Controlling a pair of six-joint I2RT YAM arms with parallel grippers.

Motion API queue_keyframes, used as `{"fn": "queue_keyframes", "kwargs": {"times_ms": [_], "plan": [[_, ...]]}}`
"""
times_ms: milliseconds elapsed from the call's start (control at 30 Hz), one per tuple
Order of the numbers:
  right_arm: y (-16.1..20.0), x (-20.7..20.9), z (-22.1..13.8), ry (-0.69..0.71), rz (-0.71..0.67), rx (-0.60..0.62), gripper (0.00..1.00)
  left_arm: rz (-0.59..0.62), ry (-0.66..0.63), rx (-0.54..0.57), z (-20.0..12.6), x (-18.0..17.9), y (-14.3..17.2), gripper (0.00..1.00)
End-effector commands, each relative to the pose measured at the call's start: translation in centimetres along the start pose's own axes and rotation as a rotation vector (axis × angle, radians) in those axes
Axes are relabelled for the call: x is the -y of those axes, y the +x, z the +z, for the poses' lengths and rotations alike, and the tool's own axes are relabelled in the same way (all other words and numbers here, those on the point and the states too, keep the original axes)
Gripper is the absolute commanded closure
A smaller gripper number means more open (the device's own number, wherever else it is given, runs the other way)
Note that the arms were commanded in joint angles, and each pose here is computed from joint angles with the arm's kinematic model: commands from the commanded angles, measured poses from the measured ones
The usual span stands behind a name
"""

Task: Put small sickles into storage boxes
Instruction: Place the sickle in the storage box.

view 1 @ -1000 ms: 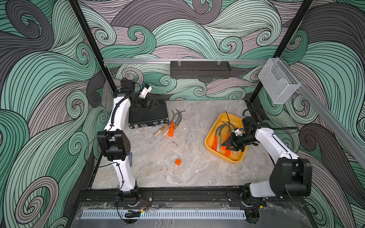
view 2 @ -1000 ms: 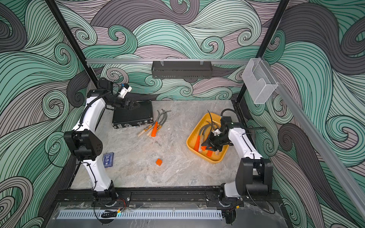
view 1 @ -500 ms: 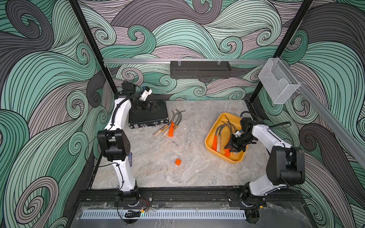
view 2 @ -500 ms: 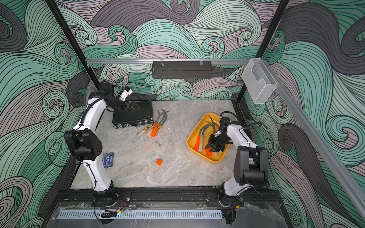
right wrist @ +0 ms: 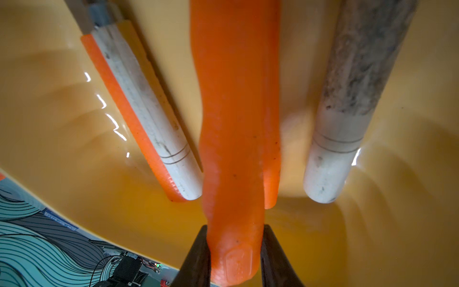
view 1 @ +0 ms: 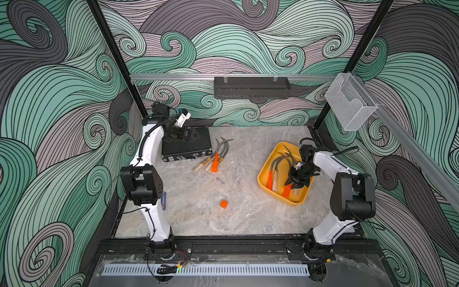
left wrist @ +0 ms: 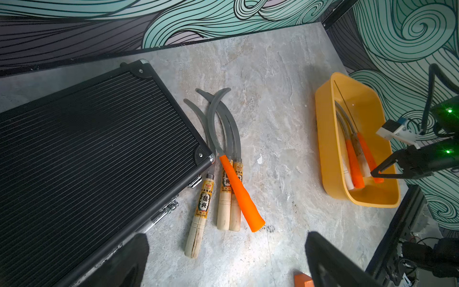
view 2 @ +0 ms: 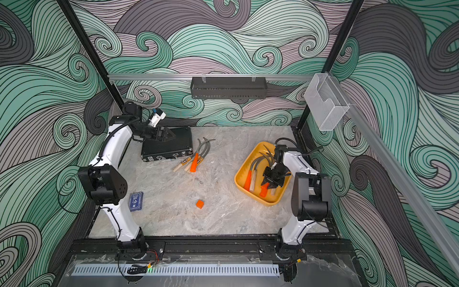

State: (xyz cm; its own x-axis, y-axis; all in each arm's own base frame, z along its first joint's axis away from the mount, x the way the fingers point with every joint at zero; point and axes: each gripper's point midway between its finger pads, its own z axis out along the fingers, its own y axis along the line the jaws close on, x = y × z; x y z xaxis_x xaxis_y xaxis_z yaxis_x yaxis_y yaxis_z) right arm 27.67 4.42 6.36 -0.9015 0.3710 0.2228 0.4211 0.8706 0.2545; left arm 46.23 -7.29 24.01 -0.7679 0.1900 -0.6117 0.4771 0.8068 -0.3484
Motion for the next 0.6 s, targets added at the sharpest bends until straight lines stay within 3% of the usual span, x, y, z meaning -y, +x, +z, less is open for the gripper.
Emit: {"fn": "queue_keyframes", "kwargs": {"times_ms": [0,567], "plan": [[-0.6,0.9,-0.2,0.058,-0.015,0.014,0.91,0.038,0.001,-0.024,-1.1,1.3,0.8,0.02],[-0.7,1.3,0.2,0.082,-0.034,-0.002,0.63,0.062,0.034,-0.162,-0.1,3.0,4.0,0.02]]}}
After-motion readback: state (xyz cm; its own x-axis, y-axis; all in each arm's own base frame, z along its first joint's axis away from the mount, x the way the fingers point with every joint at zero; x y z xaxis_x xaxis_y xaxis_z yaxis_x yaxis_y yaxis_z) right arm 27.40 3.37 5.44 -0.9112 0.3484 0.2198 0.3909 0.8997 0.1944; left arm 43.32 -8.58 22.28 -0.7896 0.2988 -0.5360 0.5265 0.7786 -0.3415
